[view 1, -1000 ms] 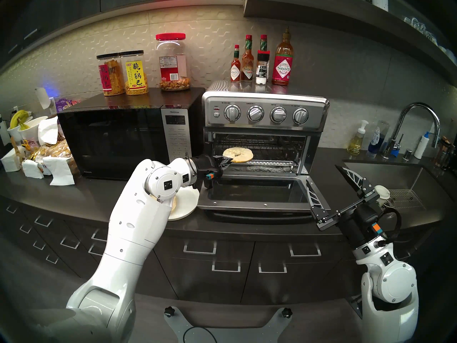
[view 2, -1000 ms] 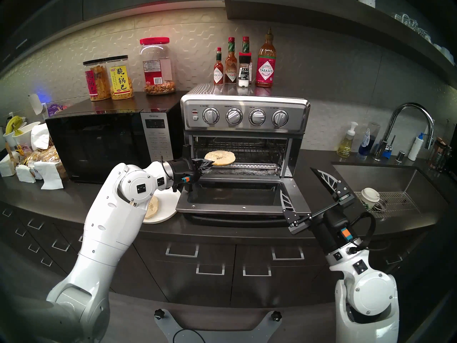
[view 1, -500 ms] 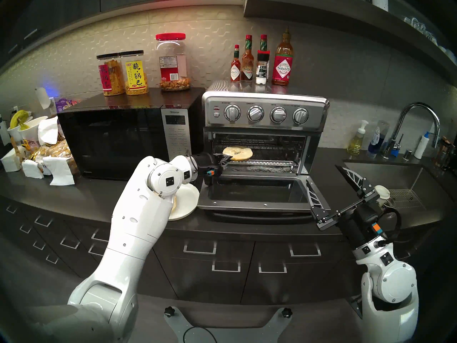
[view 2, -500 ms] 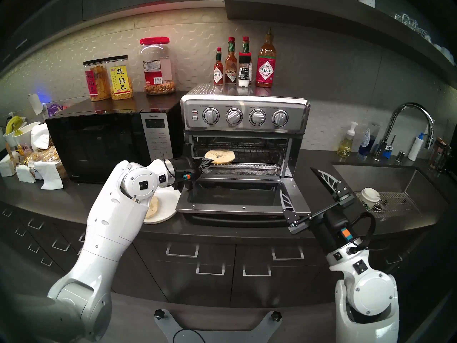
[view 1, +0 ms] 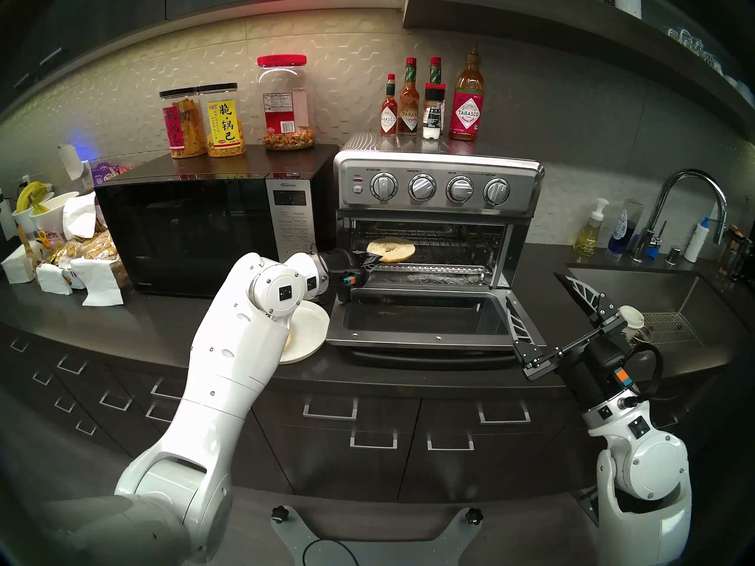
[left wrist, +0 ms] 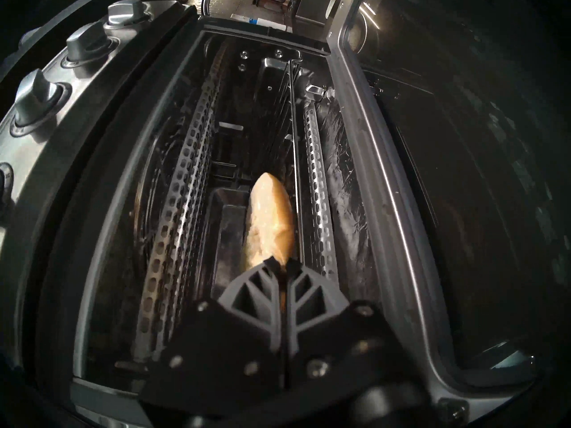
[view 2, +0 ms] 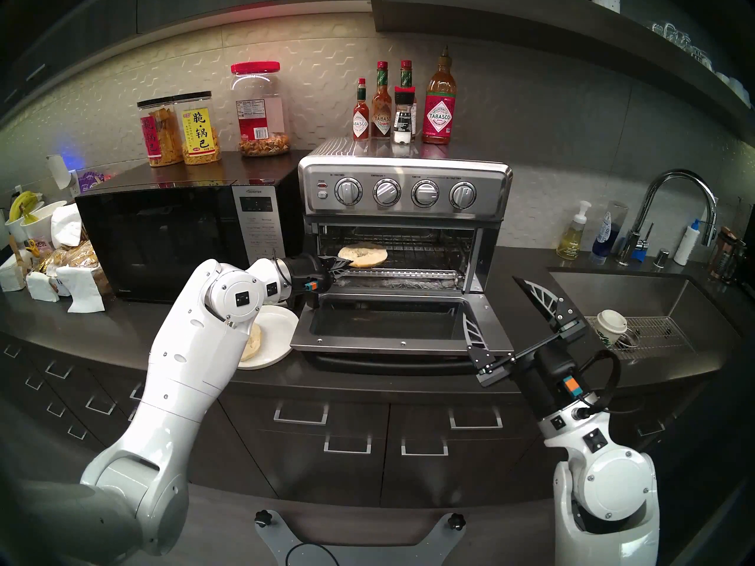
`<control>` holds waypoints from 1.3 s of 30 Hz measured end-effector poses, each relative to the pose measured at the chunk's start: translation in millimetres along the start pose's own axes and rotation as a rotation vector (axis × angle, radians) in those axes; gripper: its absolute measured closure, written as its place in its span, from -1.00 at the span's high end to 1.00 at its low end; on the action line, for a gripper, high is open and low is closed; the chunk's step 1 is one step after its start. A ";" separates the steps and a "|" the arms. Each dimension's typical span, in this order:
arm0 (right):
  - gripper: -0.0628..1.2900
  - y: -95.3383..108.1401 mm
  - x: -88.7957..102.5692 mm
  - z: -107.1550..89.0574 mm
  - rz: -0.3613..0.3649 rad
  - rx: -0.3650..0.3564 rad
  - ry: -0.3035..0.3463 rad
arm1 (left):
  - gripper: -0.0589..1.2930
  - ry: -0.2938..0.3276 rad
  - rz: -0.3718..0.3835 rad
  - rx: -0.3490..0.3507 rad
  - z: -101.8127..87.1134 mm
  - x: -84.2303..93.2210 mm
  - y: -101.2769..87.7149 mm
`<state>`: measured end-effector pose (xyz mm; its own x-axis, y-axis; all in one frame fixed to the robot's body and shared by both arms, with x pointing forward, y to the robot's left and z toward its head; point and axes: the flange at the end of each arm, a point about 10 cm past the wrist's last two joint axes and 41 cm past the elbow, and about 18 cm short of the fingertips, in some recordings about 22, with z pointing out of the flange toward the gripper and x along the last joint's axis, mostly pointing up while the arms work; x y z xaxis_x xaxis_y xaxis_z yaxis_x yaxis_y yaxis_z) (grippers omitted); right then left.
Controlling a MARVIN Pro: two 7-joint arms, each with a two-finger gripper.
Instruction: Open the oven and place the bagel inside on the rack
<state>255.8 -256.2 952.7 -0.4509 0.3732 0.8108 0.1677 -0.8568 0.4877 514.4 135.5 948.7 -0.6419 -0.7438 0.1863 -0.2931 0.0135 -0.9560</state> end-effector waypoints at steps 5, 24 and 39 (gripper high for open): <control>0.92 -0.1 0.0 0.0 0.000 0.000 0.000 | -0.89 -0.005 -0.001 0.005 8.1 -3.9 -3.8; 0.92 0.0 0.0 0.0 0.000 0.000 0.000 | 0.14 0.025 0.027 0.008 13.1 6.2 -23.4; 0.92 0.0 0.0 0.0 0.000 0.000 0.000 | 0.86 0.022 -0.010 -0.069 -25.4 5.6 1.4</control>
<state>255.8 -256.2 952.7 -0.4509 0.3732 0.8108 0.1678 -0.8568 0.4876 492.4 148.3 954.2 -0.6540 -0.7290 0.2020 -0.3475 0.0523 -0.9362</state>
